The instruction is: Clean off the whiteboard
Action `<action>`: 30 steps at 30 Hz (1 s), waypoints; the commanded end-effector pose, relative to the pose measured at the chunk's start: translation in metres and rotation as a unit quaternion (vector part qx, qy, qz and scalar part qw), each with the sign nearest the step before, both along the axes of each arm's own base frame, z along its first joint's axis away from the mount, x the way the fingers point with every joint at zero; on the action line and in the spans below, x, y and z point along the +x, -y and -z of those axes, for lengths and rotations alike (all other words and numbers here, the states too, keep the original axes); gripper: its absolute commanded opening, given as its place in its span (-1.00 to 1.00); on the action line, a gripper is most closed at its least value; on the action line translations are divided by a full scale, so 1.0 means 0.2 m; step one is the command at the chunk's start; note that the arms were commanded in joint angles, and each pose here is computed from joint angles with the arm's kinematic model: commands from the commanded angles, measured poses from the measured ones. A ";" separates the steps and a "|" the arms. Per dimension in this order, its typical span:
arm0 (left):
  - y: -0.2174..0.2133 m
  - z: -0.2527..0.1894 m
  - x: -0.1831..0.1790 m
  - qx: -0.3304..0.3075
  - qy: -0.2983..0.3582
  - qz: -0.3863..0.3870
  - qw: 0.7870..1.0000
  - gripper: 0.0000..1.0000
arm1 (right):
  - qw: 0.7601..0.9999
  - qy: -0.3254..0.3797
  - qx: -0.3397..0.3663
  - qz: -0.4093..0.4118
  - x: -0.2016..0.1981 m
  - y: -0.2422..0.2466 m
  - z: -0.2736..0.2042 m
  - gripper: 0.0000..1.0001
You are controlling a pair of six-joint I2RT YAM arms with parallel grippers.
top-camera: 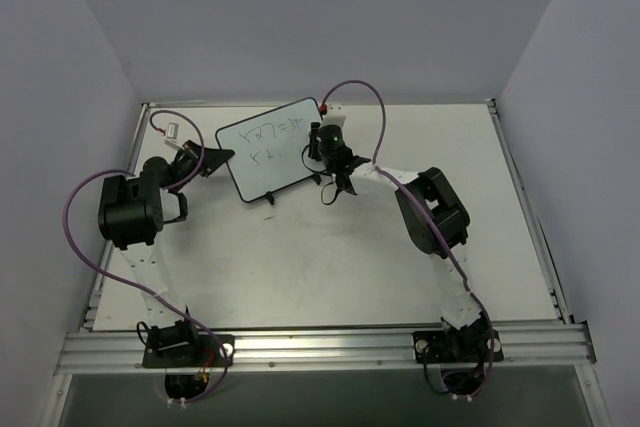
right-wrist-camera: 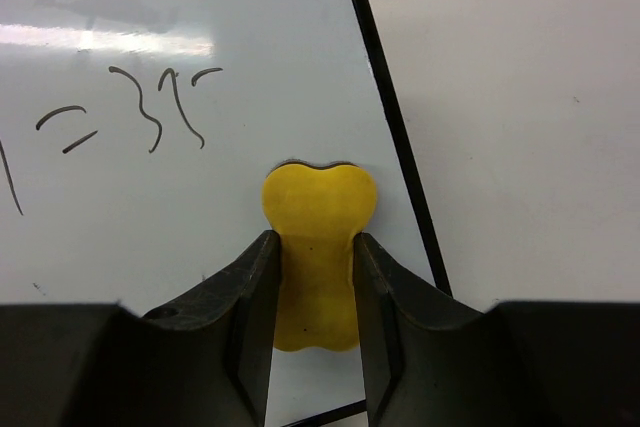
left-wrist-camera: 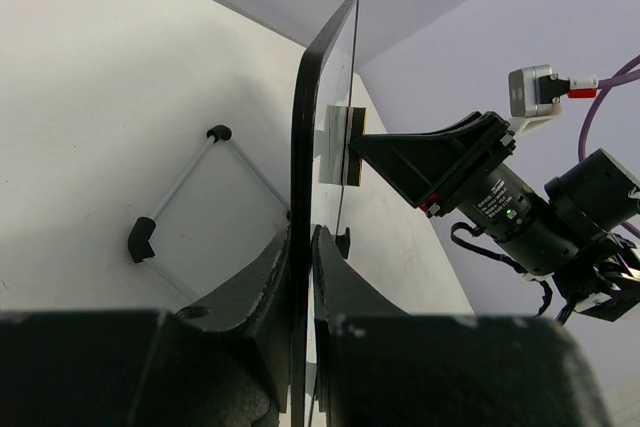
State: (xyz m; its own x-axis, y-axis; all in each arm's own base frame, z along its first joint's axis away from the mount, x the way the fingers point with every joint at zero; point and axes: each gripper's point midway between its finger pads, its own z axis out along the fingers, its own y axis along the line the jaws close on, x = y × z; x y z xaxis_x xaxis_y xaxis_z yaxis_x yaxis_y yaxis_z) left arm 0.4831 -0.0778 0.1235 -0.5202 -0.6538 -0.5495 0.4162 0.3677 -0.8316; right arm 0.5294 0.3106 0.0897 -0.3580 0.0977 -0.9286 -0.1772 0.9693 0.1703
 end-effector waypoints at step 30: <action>0.03 -0.19 -0.03 0.037 0.130 0.002 0.991 -0.95 | 0.999 -0.029 0.009 0.010 -0.13 0.02 0.12 -1.00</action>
State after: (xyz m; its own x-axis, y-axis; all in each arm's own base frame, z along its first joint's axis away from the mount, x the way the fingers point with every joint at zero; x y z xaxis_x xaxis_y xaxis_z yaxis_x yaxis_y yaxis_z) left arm 0.4825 -0.0784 0.1232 -0.5170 -0.6494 -0.5577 0.4227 0.3729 -0.8260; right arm 0.4860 0.3542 0.0776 -0.3803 0.1086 -0.9185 -0.2537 0.9427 0.2165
